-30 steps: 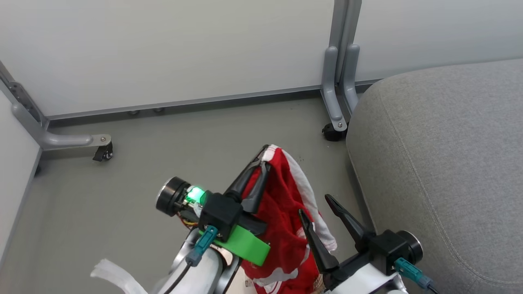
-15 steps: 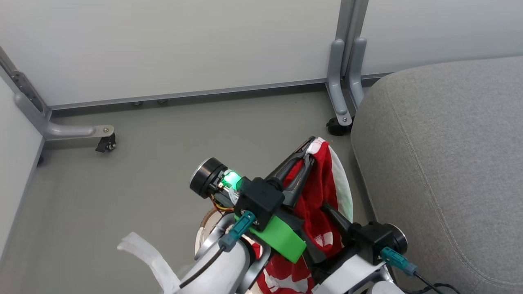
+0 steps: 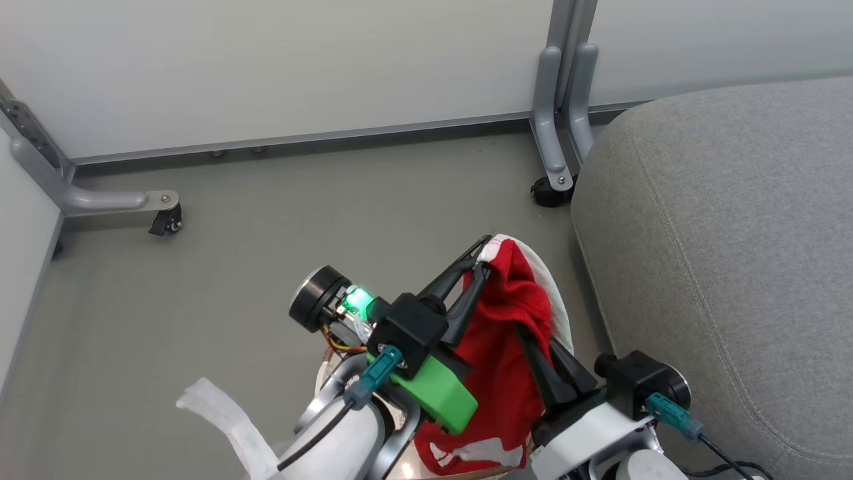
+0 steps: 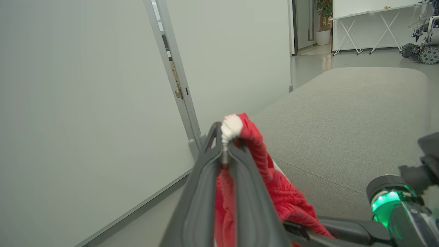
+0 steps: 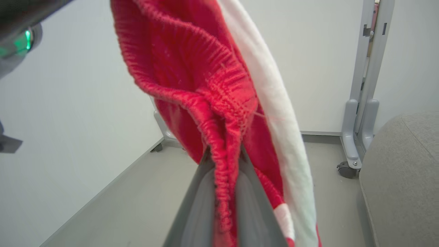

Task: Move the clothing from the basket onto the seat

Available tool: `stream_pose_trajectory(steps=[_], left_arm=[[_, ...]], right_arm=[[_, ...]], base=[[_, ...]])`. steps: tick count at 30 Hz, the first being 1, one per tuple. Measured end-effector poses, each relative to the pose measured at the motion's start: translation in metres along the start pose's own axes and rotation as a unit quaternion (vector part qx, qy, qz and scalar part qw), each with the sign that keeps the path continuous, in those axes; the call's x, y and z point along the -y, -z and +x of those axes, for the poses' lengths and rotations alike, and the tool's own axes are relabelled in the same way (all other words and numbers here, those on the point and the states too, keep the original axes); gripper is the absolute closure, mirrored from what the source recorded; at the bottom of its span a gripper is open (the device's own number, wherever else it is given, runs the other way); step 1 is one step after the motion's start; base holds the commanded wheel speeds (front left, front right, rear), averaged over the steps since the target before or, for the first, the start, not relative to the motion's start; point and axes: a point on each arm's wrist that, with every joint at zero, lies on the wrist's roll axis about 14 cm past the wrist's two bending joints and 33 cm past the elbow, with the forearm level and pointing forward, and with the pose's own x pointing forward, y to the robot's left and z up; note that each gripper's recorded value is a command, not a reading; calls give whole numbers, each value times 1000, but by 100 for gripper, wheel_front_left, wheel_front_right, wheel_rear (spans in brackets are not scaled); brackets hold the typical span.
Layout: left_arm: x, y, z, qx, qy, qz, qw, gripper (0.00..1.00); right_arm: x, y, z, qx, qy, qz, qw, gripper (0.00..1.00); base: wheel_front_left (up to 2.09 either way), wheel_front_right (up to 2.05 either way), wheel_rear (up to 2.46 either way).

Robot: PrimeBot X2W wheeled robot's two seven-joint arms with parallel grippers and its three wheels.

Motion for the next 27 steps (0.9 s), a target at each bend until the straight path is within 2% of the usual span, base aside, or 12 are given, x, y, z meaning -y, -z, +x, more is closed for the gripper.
stream_pose_trajectory(steps=[5, 9, 11, 27], left_arm=[[-2, 17, -8, -25, -1, -27, 999, 100], [3, 15, -10, -13, 14, -46, 999, 100], [-1, 14, -12, -5, 9, -47, 999, 0], [-2, 28, -24, -23, 2, -60, 998, 0]], right_arm=[[13, -3, 0, 5, 17, -6, 1000, 100], [19, -5, 1, 7, 25, -11, 1000, 100], [20, -5, 2, 6, 26, -12, 1000, 100], [25, -6, 2, 8, 31, -19, 999, 100]], base=[[0, 0, 0], [0, 0, 0], [0, 0, 0], [0, 0, 0]])
